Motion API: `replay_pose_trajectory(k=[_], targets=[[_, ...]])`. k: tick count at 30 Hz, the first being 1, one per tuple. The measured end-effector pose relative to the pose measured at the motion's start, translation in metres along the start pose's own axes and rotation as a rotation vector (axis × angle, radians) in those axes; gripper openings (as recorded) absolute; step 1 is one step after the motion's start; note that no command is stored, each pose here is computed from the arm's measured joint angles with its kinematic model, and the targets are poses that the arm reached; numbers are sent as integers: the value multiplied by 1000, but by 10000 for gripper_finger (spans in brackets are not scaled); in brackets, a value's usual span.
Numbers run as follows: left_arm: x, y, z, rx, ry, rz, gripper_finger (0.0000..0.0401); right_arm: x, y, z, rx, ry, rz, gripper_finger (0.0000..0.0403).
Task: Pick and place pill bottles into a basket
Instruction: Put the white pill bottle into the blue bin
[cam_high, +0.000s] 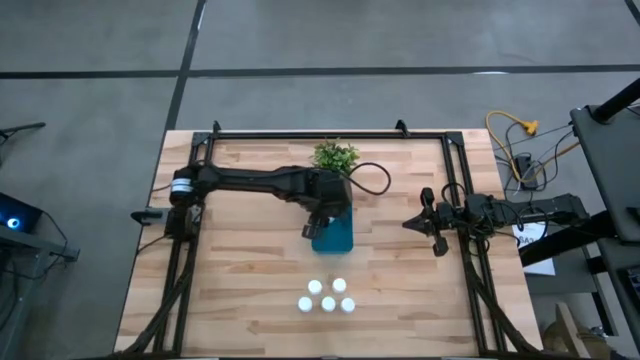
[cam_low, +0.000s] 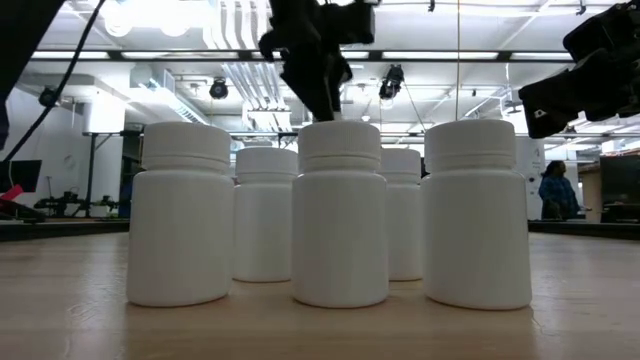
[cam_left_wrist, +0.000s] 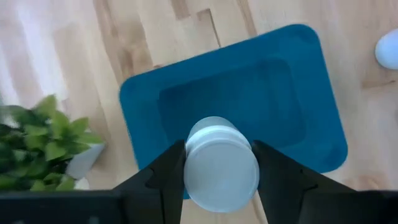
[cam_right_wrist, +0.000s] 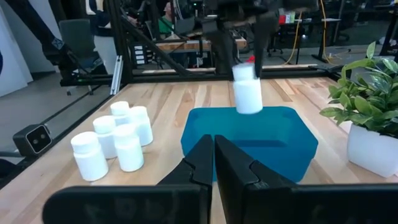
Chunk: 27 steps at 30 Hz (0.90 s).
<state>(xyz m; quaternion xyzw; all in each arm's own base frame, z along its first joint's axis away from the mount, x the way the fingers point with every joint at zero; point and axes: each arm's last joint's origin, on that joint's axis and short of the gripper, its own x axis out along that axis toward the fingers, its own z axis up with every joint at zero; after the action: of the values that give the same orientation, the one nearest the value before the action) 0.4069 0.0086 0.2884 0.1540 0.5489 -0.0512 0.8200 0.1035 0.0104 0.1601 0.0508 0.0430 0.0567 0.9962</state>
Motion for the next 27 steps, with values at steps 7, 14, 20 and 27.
replay_pose_trajectory(k=[7,14,20,27], targets=[[21,13,-6,13,62,-10,142,0,0,-1,0,5,0,8],[26,26,-9,-15,41,-32,142,0,0,-2,0,17,-1,8],[33,35,-13,-34,27,-26,142,0,0,-2,0,17,-1,8],[53,35,-27,-47,65,-38,142,0,0,-2,0,17,-1,8]])
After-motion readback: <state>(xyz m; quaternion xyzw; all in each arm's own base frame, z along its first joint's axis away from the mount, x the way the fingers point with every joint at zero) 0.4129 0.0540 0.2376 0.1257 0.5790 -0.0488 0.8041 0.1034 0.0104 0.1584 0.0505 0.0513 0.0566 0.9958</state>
